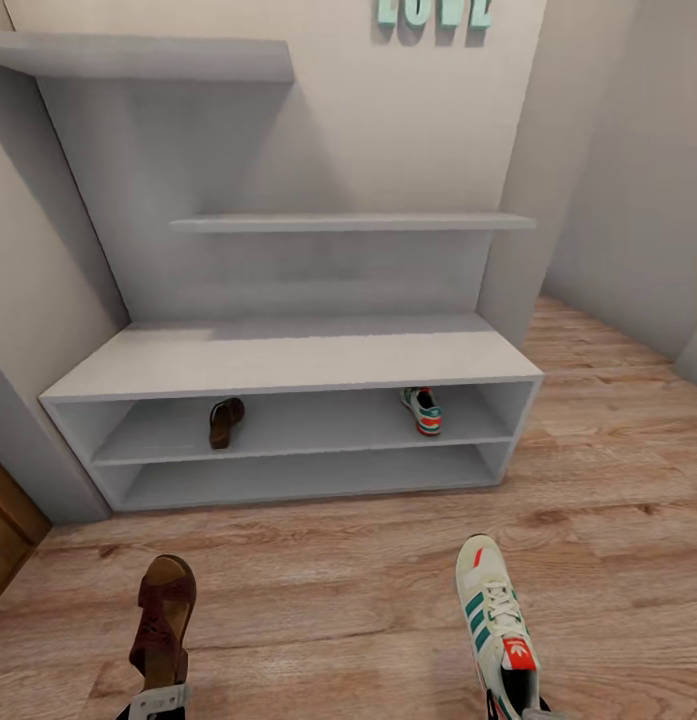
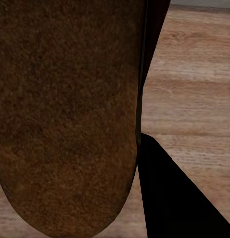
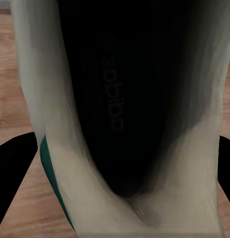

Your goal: Pick up the two gym shoes and the two sandals from the corridor floor and place them onto the hallstand (shoe rack) in the corridor, making sure they are on the rack and not on the floor. Arrange them so the two gym shoes are next to each other and the two sandals are next to each other.

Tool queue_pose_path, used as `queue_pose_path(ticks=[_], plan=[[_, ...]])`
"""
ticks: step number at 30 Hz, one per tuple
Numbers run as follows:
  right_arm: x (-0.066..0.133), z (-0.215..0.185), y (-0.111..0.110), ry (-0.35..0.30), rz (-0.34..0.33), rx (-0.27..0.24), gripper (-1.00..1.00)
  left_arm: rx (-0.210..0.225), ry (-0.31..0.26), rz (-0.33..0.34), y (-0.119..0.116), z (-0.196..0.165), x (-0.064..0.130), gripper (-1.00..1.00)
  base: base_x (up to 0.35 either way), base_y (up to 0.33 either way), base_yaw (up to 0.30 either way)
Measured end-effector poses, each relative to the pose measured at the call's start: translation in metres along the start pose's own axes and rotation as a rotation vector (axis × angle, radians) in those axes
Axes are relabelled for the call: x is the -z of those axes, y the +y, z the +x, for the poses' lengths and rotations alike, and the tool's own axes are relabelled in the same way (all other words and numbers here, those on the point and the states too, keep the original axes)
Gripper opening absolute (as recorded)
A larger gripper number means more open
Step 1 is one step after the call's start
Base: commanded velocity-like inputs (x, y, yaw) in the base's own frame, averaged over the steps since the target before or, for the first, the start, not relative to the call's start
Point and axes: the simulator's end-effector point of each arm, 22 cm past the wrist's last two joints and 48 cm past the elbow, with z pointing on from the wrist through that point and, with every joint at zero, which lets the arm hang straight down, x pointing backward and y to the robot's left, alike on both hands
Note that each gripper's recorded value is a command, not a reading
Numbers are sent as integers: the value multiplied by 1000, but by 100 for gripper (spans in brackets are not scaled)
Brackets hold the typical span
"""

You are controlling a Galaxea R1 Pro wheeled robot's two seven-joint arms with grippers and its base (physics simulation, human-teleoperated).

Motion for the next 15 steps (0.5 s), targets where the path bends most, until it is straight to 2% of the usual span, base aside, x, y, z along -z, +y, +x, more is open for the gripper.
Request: queue_pose_path(ticks=[10,13,15], plan=[[-2,-1,-13,-1,21,4,-100,-2,15,9,-2,-4,-6,-100,0,0,0],[-4,-2,-34,-4,51,12,-100,5,42,12,-4,-3,-10,-100,0,0,0],[-7,-4,-61,-8,101,5,-100,15,66,18,-8,-7,-18,-100,0,0,0]])
